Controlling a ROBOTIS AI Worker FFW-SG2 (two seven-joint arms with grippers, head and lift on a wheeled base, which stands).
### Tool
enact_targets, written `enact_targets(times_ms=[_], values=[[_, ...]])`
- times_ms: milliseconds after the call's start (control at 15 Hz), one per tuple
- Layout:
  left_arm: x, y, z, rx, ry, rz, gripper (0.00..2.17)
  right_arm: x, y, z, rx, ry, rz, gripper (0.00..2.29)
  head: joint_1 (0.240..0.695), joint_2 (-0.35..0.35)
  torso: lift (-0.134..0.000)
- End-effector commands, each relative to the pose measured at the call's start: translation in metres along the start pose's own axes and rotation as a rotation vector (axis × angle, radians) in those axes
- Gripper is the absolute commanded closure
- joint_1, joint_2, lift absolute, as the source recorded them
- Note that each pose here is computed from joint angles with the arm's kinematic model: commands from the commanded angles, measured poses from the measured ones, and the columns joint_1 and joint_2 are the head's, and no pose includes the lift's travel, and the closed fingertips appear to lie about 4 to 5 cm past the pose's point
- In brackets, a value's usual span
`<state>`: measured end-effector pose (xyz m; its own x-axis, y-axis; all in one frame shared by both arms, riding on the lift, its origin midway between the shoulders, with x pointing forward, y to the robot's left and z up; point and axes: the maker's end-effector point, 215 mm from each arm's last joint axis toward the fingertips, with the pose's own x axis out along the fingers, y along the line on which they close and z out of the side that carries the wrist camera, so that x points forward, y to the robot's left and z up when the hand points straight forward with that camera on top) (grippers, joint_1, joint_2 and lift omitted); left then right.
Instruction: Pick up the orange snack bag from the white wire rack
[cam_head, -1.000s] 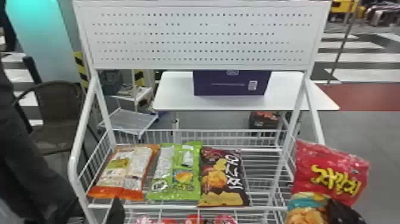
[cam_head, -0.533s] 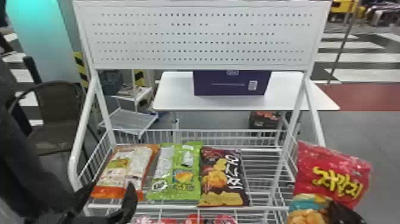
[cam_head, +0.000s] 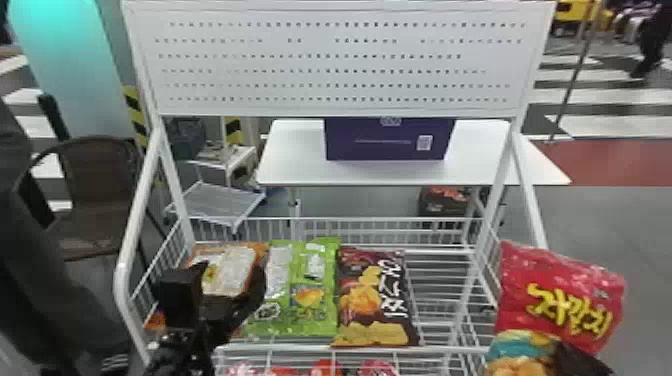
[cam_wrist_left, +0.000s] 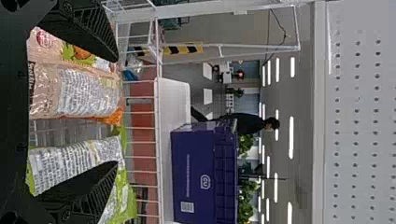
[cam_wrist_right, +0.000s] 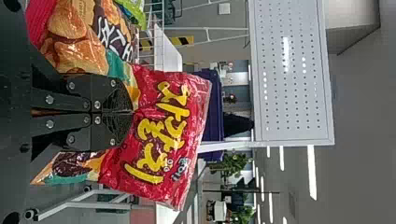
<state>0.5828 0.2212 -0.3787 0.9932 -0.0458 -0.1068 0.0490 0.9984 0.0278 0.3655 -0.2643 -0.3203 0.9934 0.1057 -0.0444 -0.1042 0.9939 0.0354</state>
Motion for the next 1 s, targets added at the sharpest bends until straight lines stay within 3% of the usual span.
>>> enact_targets(times_ms=[0,467,600,733,800,933], values=[[0.017,0.013,-0.019,0.015,0.042,0.021,0.11,-0.001,0.000,0.001,-0.003,-0.001,0.001,2.22,0.499,0.000,0.000],[0.021,0.051,-0.054,0.015,0.122,0.058,0.28,0.002,0.008,0.005,0.004,-0.011,0.018,2.22,0.499,0.000,0.000],[0.020,0.063,-0.065,0.020,0.159,0.078,0.69,0.002,0.007,0.004,0.002,-0.008,0.017,2.22,0.499,0.000,0.000],[0.018,0.063,-0.068,0.019,0.164,0.087,1.51,0.003,0.007,0.004,0.003,-0.009,0.017,2.22,0.499,0.000,0.000],[0.016,0.061,-0.069,0.018,0.166,0.084,1.74,0.003,0.007,0.004,0.001,-0.009,0.017,2.22,0.499,0.000,0.000],[0.010,0.056,-0.063,0.013,0.148,0.073,1.74,0.004,0.007,0.004,0.003,-0.009,0.017,2.22,0.499,0.000,0.000]])
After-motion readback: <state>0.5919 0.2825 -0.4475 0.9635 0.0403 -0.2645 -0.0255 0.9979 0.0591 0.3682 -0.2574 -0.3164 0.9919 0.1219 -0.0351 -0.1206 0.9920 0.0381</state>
